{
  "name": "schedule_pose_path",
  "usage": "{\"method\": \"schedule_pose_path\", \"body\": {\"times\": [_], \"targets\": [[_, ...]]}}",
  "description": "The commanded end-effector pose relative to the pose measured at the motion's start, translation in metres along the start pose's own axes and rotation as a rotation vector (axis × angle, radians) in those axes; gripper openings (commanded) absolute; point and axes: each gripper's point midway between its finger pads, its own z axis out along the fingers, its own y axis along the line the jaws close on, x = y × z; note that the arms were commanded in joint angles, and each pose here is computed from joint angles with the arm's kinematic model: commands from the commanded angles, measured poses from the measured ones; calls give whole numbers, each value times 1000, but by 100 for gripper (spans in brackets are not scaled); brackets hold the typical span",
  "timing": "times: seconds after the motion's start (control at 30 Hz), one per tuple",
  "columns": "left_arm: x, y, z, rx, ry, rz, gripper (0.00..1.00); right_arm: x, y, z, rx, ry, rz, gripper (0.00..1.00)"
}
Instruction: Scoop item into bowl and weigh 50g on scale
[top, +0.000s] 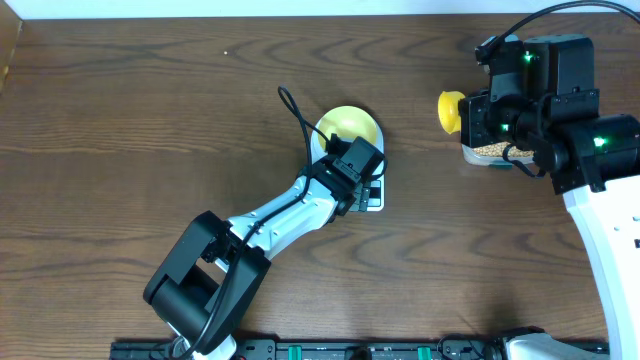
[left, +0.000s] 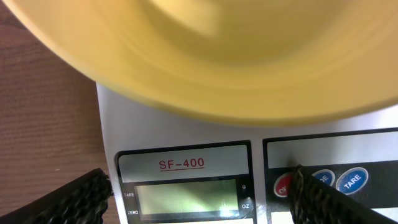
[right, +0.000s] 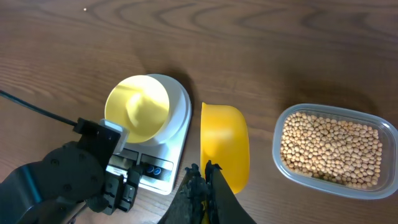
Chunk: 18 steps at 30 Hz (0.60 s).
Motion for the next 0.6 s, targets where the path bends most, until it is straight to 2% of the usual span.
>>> {"method": "schedule_pose_path", "body": {"times": [0.0, 0.27, 0.57], "targets": [[6, 7, 8, -50, 10, 5, 93, -2, 3, -3, -2, -10, -9, 1], [5, 17, 13, -79, 13, -57, 93, -2, 3, -3, -2, -9, -9, 1], [5, 17, 13, -78, 16, -57, 93, -2, 3, -3, -2, -9, -9, 1]]}}
